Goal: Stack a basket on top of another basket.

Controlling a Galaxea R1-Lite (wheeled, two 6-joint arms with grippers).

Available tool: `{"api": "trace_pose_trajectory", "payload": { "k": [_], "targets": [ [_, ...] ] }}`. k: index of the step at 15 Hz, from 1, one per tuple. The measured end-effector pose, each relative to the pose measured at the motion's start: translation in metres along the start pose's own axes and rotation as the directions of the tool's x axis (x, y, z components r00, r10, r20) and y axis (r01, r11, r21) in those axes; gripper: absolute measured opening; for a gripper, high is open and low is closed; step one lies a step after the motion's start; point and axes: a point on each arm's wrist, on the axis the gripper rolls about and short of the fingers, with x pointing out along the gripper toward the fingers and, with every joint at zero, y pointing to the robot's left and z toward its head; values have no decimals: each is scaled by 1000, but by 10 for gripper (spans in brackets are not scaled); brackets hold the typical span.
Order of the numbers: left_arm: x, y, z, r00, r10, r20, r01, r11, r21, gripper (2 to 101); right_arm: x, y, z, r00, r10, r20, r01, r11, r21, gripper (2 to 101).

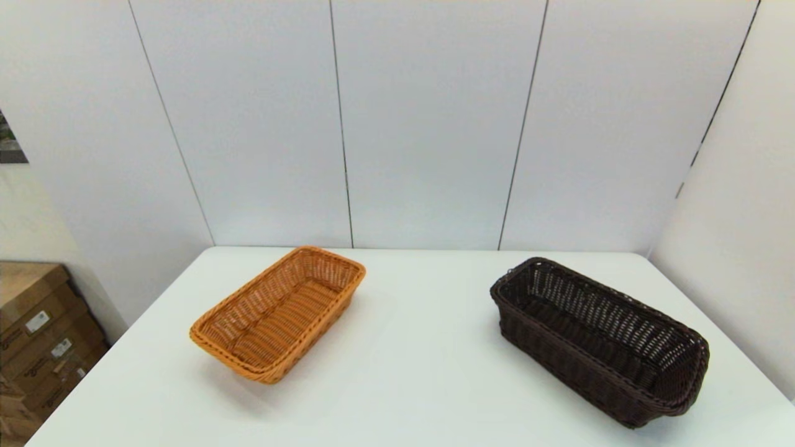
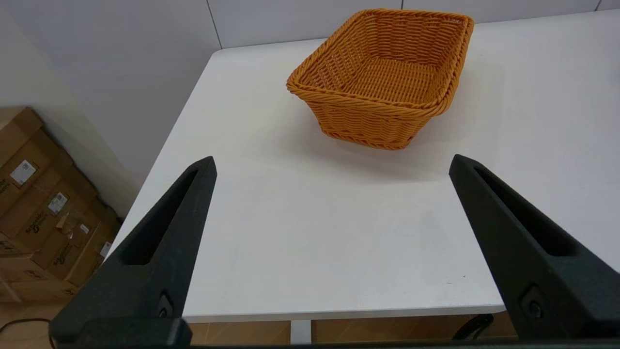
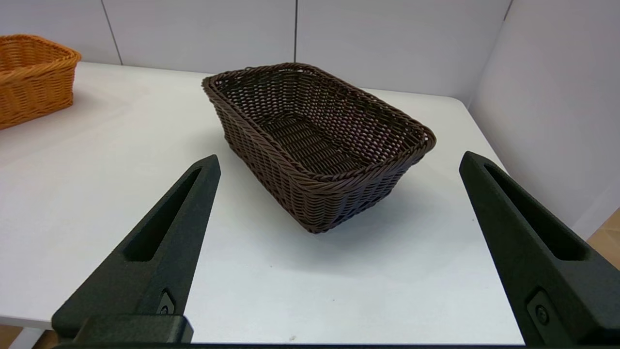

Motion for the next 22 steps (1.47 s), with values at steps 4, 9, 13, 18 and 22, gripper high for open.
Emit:
{"api": "trace_pose_trajectory", "payload": {
  "k": [4,9,13,18,22],
  "targets": [
    [0,0,0,1000,0,0,0,1000,0,978,0,0,0,1000,0,0,0,1000,0,980],
    [0,0,0,1000,0,0,0,1000,0,978,0,0,0,1000,0,1,0,1000,1,980],
    [0,0,0,1000,0,0,0,1000,-1,978,0,0,0,1000,1,1,-1,1000,1,980],
    [0,0,0,1000,0,0,0,1000,0,978,0,0,0,1000,1,1,-1,1000,1,980],
    [0,0,0,1000,0,0,0,1000,1,978,0,0,0,1000,1,1,-1,1000,1,980]
  ]
}}
